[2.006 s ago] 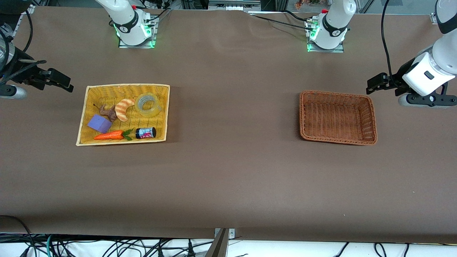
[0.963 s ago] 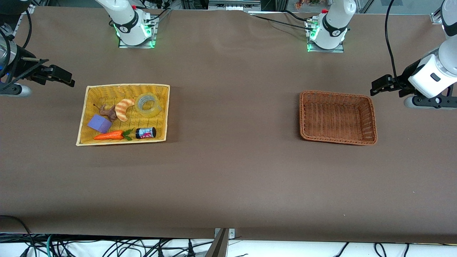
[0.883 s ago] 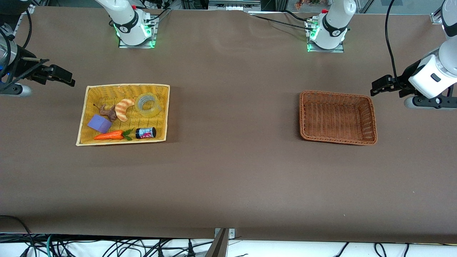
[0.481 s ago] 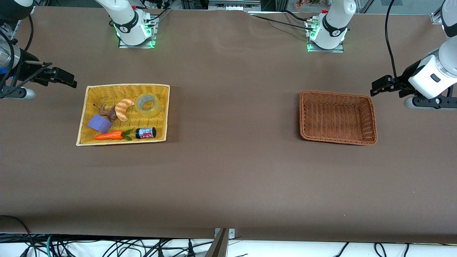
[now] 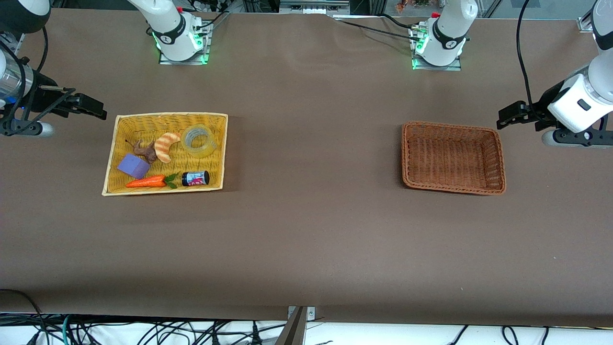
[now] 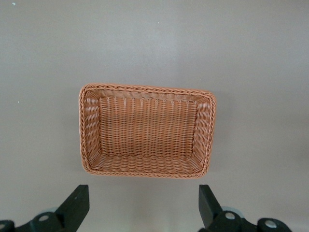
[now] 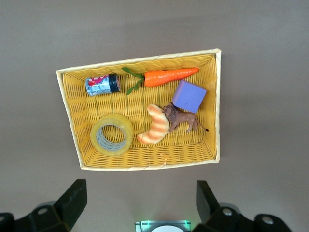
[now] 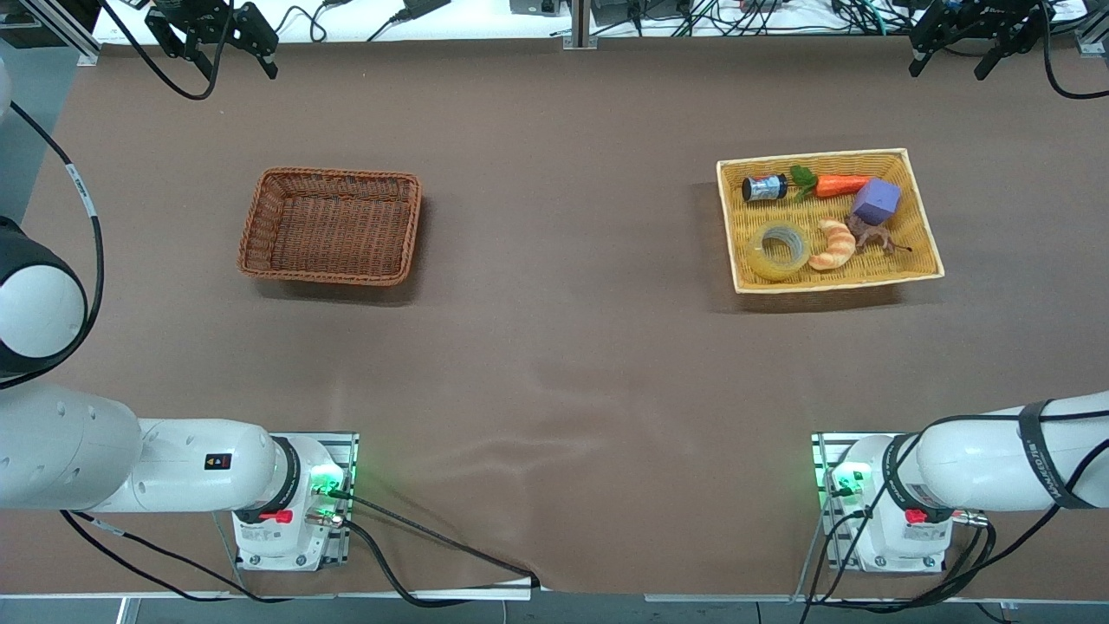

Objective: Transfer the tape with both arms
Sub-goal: 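Move the right gripper over the tape roll in the yellow tray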

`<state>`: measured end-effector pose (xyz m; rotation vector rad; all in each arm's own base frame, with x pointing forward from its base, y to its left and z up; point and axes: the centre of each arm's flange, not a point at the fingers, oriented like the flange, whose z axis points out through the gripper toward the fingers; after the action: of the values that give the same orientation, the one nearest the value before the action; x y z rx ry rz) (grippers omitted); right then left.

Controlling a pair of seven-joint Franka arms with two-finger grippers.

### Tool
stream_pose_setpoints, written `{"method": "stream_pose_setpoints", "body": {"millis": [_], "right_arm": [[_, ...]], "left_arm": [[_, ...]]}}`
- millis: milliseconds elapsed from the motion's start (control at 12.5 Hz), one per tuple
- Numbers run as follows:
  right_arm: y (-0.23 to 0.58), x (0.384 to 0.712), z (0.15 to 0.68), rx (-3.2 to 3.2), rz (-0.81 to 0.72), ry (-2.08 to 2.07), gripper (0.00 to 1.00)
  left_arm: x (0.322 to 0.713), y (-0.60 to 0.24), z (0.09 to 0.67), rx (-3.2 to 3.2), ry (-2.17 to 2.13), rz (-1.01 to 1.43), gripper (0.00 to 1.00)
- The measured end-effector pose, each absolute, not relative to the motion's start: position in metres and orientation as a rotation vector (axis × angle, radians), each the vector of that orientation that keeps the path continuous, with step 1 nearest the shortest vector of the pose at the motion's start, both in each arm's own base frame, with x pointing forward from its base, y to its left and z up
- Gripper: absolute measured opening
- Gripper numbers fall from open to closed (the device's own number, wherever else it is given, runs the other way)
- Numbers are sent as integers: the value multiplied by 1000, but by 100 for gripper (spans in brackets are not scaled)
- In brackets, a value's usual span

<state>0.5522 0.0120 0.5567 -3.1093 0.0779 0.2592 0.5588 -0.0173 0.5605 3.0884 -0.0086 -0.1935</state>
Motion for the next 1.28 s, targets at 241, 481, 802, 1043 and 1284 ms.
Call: {"method": "stream_pose_setpoints", "body": {"millis": [241, 481, 802, 1043, 1284], "right_arm": [[30, 554, 544, -3105, 315, -55, 100], [32, 554, 538, -3101, 338, -86, 100], [47, 553, 512, -3085, 308, -275, 100], [58, 547, 458, -3065, 161, -491, 100], [66, 520, 371, -3035, 66, -691, 100]], "left_arm": [[559, -17, 560, 3088, -9, -193, 100], [559, -17, 560, 3088, -9, -194, 100], [559, -17, 559, 3088, -8, -196, 100], [559, -17, 559, 3088, -8, -196, 100], [560, -17, 559, 3088, -8, -197, 100]]}}
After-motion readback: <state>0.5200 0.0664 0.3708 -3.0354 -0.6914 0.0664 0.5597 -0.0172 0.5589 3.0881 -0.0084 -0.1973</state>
